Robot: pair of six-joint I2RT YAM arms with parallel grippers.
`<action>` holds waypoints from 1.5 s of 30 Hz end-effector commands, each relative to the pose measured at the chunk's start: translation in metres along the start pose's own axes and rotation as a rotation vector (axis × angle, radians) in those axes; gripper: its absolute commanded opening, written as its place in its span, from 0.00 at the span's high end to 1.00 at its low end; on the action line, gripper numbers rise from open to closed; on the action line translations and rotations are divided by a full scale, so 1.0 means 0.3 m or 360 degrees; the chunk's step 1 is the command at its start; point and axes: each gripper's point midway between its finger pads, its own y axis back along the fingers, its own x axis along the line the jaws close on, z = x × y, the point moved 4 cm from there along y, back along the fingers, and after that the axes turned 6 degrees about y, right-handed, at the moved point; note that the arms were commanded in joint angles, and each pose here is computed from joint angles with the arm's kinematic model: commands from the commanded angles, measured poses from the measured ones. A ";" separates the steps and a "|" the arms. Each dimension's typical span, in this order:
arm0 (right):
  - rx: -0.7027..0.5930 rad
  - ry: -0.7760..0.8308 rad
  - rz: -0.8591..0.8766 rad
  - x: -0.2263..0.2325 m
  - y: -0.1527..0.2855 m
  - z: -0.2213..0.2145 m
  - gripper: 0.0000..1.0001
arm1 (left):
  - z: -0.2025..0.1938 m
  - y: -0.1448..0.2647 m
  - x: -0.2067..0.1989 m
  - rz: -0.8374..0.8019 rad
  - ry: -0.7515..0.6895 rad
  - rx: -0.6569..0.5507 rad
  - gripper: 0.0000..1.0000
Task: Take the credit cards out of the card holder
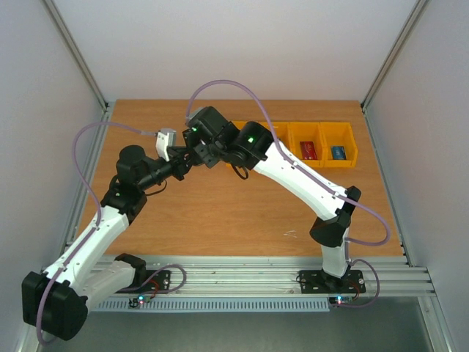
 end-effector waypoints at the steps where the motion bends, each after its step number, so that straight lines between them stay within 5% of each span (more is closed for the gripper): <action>1: 0.0203 -0.0143 -0.0359 -0.272 -0.003 -0.121 0.99 | 0.089 0.037 -0.106 -0.0196 -0.0197 -0.0170 1.00; 11: 0.0303 -0.0273 -0.0373 -0.383 0.019 -0.246 0.99 | 0.087 0.034 -0.100 -0.0180 -0.0217 -0.0164 1.00; 16: 0.0046 -0.0176 0.0055 -0.305 0.078 -0.194 0.99 | 0.083 0.034 -0.106 -0.0206 -0.0215 -0.0153 1.00; 20: -0.0310 -0.0068 0.0685 -0.151 0.206 -0.113 0.67 | 0.084 0.030 -0.097 -0.0177 -0.0242 -0.0159 1.00; 23: -0.0426 -0.0113 0.0925 -0.100 0.242 -0.068 0.56 | 0.093 0.030 -0.107 -0.0202 -0.0273 -0.0169 1.00; 31: -0.0432 -0.0335 0.0908 -0.099 0.145 -0.037 0.08 | 0.129 0.043 -0.157 -0.0302 -0.0283 -0.0207 1.00; 35: -0.0442 -0.0369 0.0816 -0.137 0.134 -0.036 0.09 | 0.129 0.059 -0.212 -0.0474 -0.0275 -0.0177 1.00; 40: -0.0422 -0.0522 0.0765 -0.244 0.113 -0.076 0.23 | 0.114 0.077 -0.259 -0.0633 -0.0322 -0.0128 1.00; 45: -0.0428 -0.0400 0.0838 -0.239 0.150 -0.093 0.32 | 0.116 0.090 -0.282 -0.0693 -0.0360 -0.0128 1.00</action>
